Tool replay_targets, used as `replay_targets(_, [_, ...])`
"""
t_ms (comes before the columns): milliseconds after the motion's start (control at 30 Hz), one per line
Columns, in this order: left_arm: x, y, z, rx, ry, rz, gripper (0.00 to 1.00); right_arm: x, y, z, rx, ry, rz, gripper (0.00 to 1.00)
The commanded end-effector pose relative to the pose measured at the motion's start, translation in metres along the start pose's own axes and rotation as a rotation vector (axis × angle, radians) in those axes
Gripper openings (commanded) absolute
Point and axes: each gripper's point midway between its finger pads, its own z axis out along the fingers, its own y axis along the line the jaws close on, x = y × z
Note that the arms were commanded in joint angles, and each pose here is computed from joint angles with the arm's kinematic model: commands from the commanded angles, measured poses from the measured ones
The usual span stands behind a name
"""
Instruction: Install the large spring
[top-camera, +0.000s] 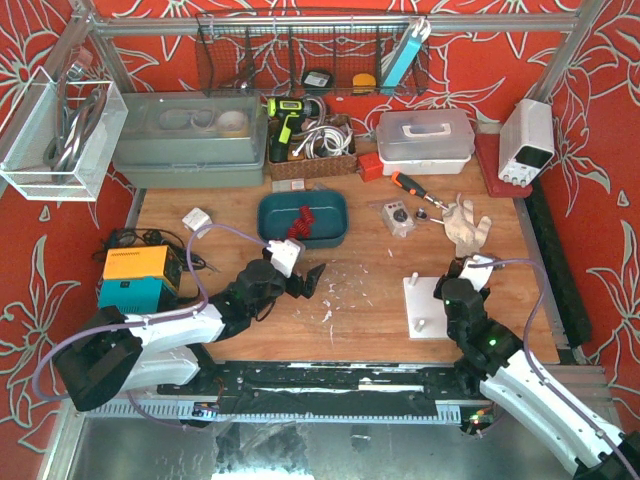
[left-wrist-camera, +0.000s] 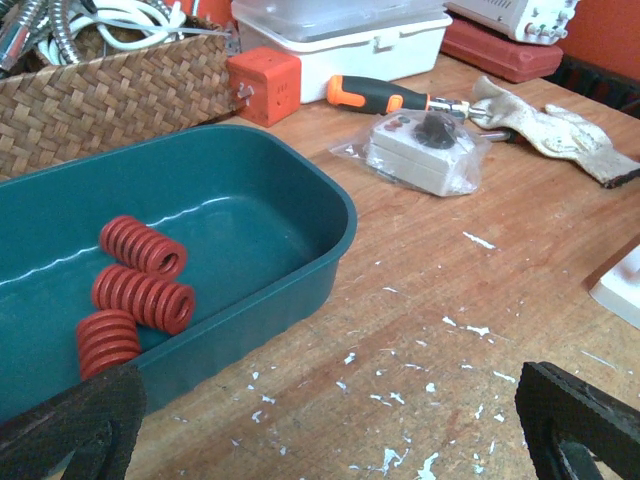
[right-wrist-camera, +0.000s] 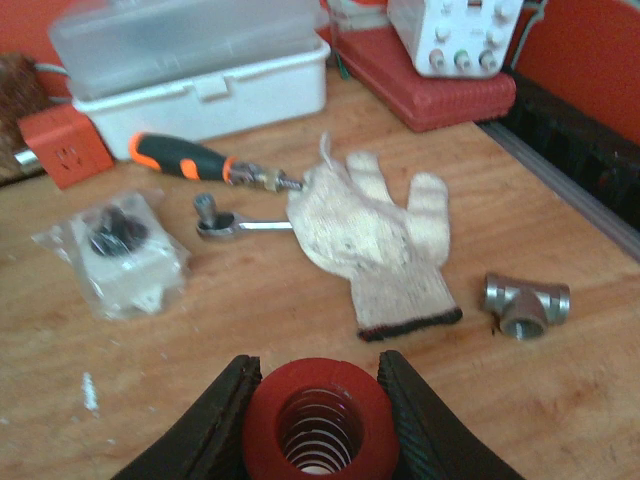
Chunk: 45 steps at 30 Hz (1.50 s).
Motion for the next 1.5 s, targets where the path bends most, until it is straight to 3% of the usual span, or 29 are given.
replay_targets(0, [-0.005,-0.004,-0.002,0.025,-0.023,-0.016,1.0,-0.006,0.0,0.003,-0.012,-0.053,0.085,0.0])
replay_targets(400, [-0.014,-0.008,-0.01,0.052,-0.058,-0.027,1.0,-0.005,-0.003,0.008,0.001,-0.084,0.068,0.0])
replay_targets(1133, [-0.017,-0.01,-0.012,0.064,-0.066,-0.024,1.0,0.019,-0.002,0.029,0.024,-0.014,0.074,0.0])
replay_targets(1467, [-0.015,-0.008,-0.011,0.051,-0.06,-0.017,1.0,0.024,-0.005,0.03,0.04,0.006,0.095,0.31])
